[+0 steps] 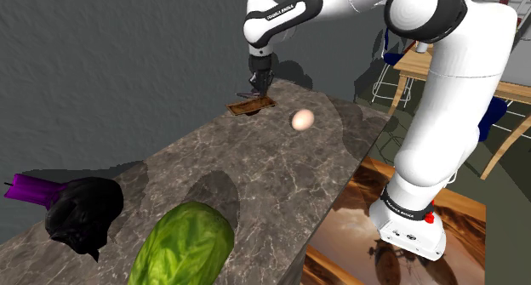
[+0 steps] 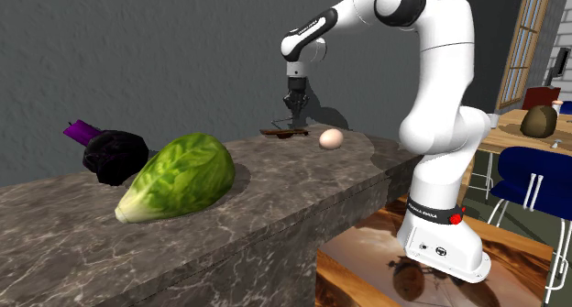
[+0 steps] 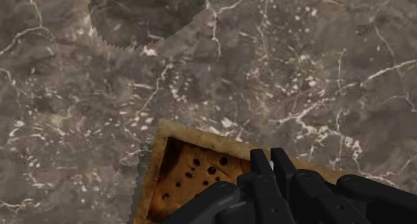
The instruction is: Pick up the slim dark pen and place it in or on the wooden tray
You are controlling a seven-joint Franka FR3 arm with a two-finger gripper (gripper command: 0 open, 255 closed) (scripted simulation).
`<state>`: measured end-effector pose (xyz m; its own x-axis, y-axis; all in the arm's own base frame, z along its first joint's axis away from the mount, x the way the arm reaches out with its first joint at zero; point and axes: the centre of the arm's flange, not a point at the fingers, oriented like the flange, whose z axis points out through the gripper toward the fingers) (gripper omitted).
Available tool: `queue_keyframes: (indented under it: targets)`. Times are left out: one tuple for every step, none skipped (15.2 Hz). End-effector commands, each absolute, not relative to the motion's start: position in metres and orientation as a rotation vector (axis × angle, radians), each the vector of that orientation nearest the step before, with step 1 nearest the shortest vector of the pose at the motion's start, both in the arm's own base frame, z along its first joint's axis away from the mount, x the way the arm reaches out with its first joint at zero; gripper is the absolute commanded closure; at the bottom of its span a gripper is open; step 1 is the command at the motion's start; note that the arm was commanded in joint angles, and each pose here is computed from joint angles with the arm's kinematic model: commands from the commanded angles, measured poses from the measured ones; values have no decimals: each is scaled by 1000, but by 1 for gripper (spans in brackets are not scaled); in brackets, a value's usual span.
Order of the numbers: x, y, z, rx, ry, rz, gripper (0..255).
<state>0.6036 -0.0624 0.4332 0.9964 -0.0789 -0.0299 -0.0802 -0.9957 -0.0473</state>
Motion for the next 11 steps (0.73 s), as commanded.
queue_keyframes:
  targets:
    - [603, -63, 422, -3090, 123, 43, 255]
    - [603, -63, 416, -3090, 123, 43, 255]
    - [603, -63, 411, -3090, 123, 43, 255]
    - [603, -63, 406, -3090, 123, 43, 255]
    - [603, -63, 400, -3090, 123, 43, 255]
    - [603, -63, 395, -3090, 123, 43, 255]
    - [603, -63, 388, -3090, 123, 43, 255]
    - [603, -63, 388, -3090, 123, 43, 255]
    - [603, -63, 388, -3090, 123, 43, 255]
    - [603, -63, 388, -3090, 123, 43, 255]
    - [603, -63, 388, -3090, 123, 43, 255]
